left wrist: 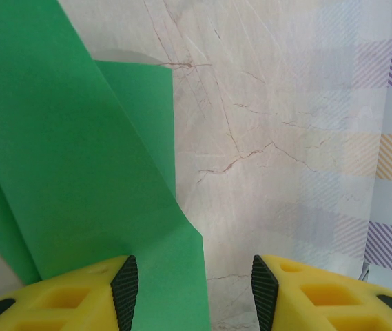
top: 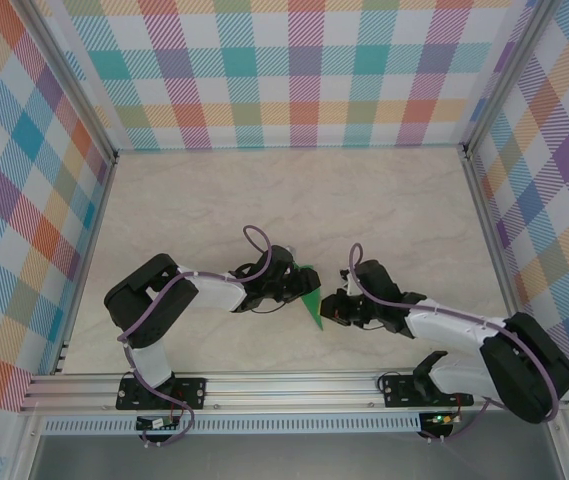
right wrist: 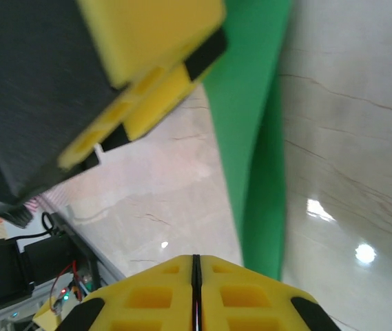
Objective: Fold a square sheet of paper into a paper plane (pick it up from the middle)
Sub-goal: Fold the wing for the fifth time at the center of the table.
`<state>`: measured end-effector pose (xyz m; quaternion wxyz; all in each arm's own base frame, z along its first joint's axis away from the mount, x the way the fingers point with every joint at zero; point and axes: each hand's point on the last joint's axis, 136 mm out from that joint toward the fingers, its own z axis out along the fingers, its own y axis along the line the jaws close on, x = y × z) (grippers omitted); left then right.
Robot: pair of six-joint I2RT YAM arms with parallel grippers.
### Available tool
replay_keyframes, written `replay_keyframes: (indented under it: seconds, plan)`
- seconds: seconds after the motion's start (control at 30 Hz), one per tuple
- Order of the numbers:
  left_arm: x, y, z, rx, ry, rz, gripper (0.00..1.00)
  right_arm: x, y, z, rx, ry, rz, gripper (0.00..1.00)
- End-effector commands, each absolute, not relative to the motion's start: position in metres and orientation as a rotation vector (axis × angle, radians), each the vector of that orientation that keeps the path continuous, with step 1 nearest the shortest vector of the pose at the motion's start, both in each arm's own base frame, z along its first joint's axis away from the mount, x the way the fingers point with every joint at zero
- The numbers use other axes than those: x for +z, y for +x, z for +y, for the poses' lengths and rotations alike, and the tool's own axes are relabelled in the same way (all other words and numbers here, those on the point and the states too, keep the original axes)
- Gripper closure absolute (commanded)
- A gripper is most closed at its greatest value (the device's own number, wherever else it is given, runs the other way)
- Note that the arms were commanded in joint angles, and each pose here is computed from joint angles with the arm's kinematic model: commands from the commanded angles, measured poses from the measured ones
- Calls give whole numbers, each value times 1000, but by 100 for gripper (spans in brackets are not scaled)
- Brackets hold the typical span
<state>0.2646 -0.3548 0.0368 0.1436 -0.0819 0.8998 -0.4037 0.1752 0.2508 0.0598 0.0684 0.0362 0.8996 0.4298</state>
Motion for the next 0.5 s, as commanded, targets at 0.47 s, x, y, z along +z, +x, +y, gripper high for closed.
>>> replay_keyframes:
  seconds: [0.47]
  plan:
    - [-6,245,-348,-1054,-233,2750,51,7,156,248,1277,152,2886,93]
